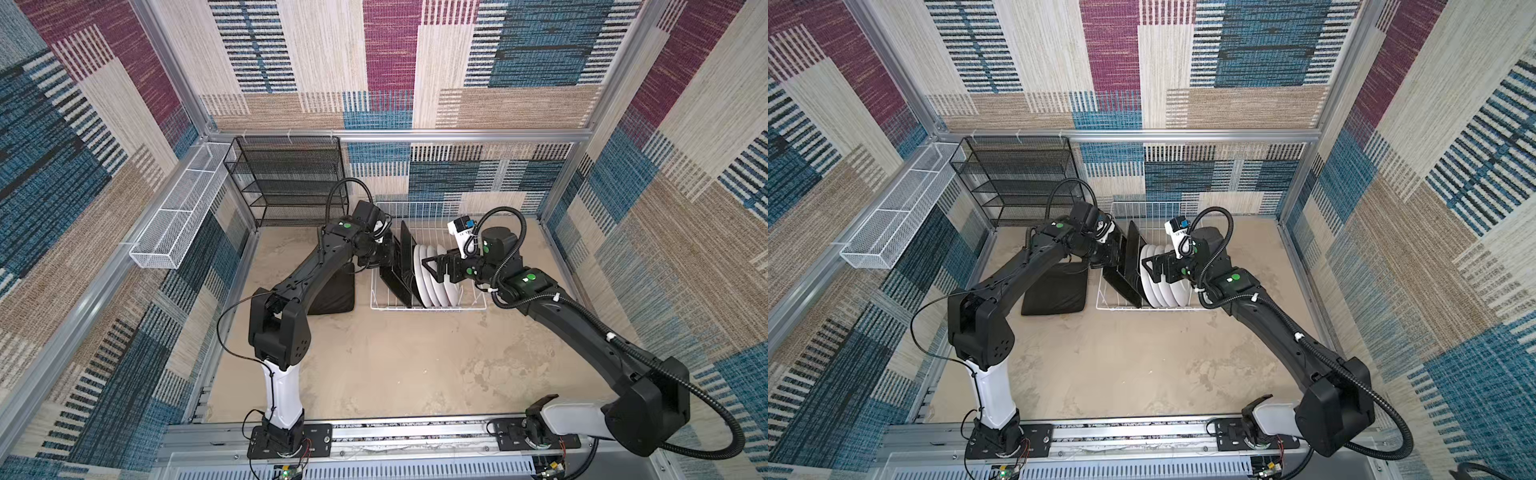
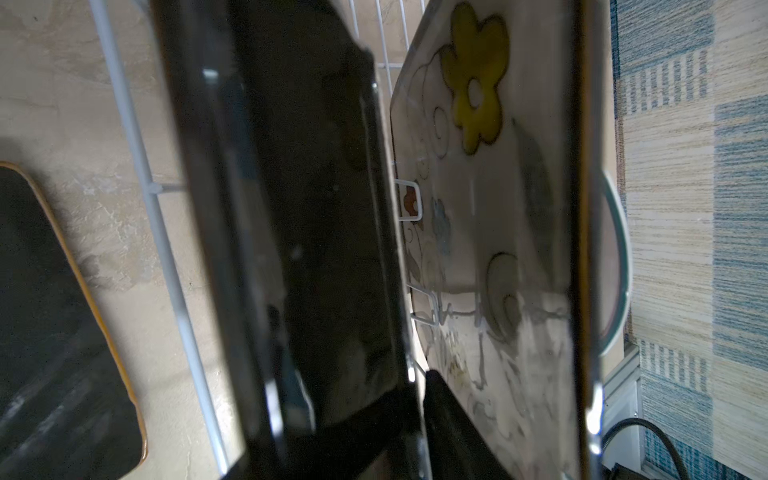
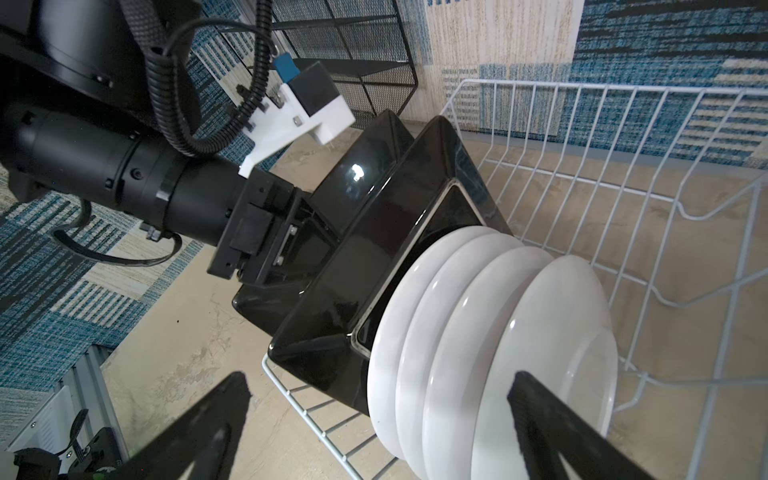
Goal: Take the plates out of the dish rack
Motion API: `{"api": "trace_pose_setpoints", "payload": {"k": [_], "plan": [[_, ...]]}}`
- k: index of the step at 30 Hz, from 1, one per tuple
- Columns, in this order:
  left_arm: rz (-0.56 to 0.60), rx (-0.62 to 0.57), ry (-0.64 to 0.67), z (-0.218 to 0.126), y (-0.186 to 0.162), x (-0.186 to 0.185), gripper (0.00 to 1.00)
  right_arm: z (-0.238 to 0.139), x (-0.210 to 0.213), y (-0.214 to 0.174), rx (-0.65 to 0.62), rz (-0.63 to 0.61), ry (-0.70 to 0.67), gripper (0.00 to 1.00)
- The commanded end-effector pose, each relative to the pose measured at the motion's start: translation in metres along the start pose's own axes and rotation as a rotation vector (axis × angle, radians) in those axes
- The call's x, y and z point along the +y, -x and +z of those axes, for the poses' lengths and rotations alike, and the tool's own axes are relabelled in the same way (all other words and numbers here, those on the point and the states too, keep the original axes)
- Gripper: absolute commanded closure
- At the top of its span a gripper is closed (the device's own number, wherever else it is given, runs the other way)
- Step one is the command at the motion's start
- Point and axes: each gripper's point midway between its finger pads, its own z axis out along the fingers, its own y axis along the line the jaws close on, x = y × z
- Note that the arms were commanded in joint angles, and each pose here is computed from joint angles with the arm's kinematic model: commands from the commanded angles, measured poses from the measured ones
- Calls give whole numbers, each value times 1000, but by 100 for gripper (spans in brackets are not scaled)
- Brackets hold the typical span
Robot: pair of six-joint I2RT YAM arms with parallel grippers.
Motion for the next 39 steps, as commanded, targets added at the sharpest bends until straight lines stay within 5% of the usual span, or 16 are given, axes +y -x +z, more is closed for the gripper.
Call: {"api": "trace_pose_setpoints", "payload": {"k": [1,10,20,39], "plan": [[-22,14,22,1,-5,3,59,-3,1,7,-32,1,-1,0],[-46,8,43,-1,-9,2,70,-14,4,10,-64,-15,-2,0],[-78,20,53,5,-12,5,99,-17,4,12,-64,-29,-12,0],[-121,-9,-14,-6,-10,-9,100,-11,0,7,-41,-20,-21,0]]}}
